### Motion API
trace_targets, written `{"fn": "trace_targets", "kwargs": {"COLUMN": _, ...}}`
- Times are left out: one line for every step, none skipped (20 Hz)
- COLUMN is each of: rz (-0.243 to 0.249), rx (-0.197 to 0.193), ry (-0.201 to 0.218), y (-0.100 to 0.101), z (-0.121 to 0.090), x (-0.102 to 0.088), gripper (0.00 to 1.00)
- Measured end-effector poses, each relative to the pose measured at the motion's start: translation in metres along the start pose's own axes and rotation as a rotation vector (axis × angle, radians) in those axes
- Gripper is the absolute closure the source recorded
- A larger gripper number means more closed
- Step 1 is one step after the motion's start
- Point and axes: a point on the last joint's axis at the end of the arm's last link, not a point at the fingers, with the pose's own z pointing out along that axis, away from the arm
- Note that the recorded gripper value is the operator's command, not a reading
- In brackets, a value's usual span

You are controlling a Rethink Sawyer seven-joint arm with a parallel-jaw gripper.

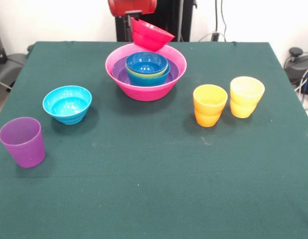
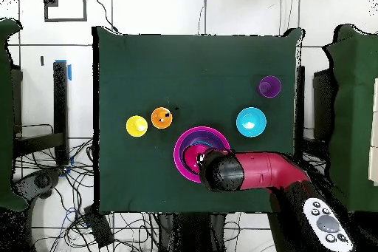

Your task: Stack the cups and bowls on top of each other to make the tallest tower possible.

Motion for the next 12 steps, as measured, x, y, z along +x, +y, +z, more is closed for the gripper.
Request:
{"fn": "trace_targets", "kwargs": {"rz": -0.004, "rx": 0.000, "ry": 0.001, "y": 0.002, "z": 0.001, "x": -0.001, "gripper": 1.00}}
{"fn": "trace_targets", "kwargs": {"rz": -0.007, "rx": -0.001, "ry": 0.001, "y": 0.004, "z": 0.002, "x": -0.002, "gripper": 1.00}}
{"fn": "trace_targets", "kwargs": {"rz": -0.015, "rx": -0.002, "ry": 0.002, "y": 0.007, "z": 0.003, "x": -0.004, "gripper": 1.00}}
{"fn": "trace_targets", "kwargs": {"rz": -0.018, "rx": -0.002, "ry": 0.002, "y": 0.009, "z": 0.004, "x": -0.005, "gripper": 1.00}}
{"fn": "trace_targets", "kwargs": {"rz": -0.021, "rx": -0.003, "ry": 0.003, "y": 0.011, "z": 0.005, "x": -0.006, "gripper": 1.00}}
{"fn": "trace_targets", "kwargs": {"rz": -0.024, "rx": -0.004, "ry": 0.003, "y": 0.012, "z": 0.006, "x": -0.008, "gripper": 1.00}}
{"fn": "trace_targets", "kwargs": {"rz": -0.024, "rx": -0.007, "ry": 0.005, "y": 0.013, "z": 0.008, "x": -0.008, "gripper": 1.00}}
{"fn": "trace_targets", "kwargs": {"rz": -0.024, "rx": -0.008, "ry": 0.006, "y": 0.013, "z": 0.009, "x": -0.009, "gripper": 1.00}}
{"fn": "trace_targets", "kwargs": {"rz": -0.023, "rx": -0.010, "ry": 0.007, "y": 0.013, "z": 0.011, "x": -0.009, "gripper": 1.00}}
{"fn": "trace_targets", "kwargs": {"rz": -0.021, "rx": -0.012, "ry": 0.009, "y": 0.012, "z": 0.012, "x": -0.009, "gripper": 1.00}}
{"fn": "trace_targets", "kwargs": {"rz": -0.020, "rx": -0.014, "ry": 0.010, "y": 0.012, "z": 0.014, "x": -0.009, "gripper": 1.00}}
{"fn": "trace_targets", "kwargs": {"rz": -0.019, "rx": -0.016, "ry": 0.012, "y": 0.012, "z": 0.015, "x": -0.009, "gripper": 1.00}}
